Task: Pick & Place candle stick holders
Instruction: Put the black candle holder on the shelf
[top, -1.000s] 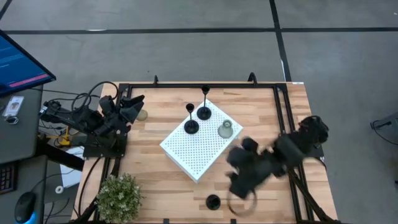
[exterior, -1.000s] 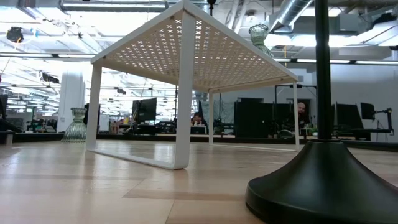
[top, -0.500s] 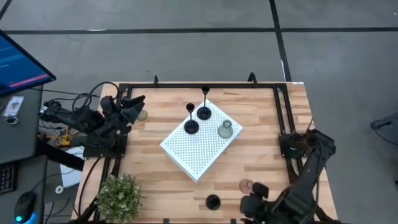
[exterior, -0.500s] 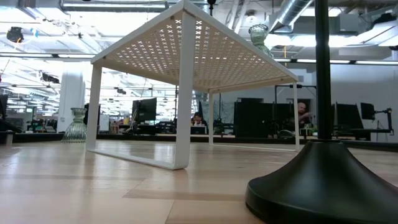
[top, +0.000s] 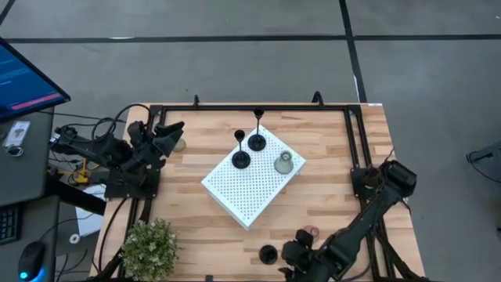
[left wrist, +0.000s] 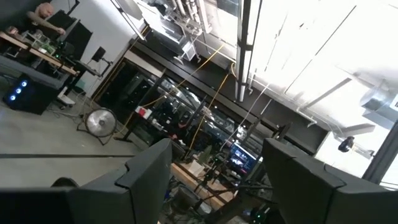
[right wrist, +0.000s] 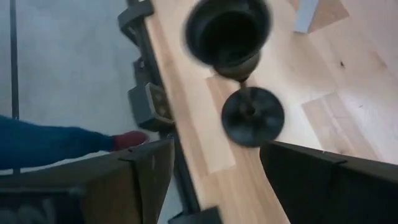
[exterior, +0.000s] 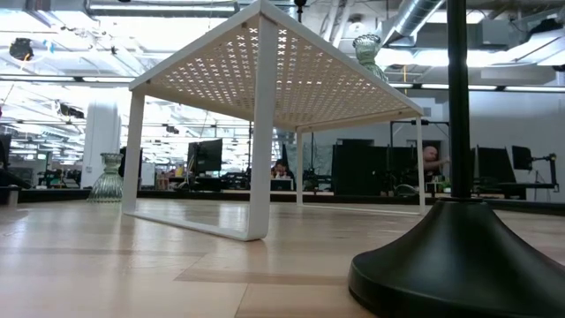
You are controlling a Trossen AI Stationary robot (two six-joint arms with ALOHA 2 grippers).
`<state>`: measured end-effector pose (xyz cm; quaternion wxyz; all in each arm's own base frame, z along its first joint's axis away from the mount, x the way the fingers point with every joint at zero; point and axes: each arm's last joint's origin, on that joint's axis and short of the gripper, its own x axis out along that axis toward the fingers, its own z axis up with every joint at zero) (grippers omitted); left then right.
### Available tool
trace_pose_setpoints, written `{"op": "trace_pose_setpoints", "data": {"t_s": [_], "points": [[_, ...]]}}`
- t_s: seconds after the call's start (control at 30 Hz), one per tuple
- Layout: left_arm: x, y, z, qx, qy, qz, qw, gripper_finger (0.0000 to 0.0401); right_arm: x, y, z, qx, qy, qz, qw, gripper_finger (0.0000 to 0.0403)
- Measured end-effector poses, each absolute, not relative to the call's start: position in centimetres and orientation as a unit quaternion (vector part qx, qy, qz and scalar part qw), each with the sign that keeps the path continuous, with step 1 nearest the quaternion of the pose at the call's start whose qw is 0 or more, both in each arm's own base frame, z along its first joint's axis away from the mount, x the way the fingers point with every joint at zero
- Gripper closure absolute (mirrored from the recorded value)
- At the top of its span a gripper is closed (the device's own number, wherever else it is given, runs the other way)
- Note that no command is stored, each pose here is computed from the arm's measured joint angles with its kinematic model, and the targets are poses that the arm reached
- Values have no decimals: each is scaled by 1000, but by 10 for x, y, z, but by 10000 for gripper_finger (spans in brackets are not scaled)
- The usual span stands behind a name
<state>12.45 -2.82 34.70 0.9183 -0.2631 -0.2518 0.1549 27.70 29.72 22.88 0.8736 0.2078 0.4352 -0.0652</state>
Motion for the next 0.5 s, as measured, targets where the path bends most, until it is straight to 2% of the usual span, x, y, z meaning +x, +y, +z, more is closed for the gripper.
{"op": "trace_pose_setpoints", "data": {"t_s": [0.5], "points": [[125,-29,347,-259,-252,136,922,148,294,284,229,163,400,-71,899,184]]}}
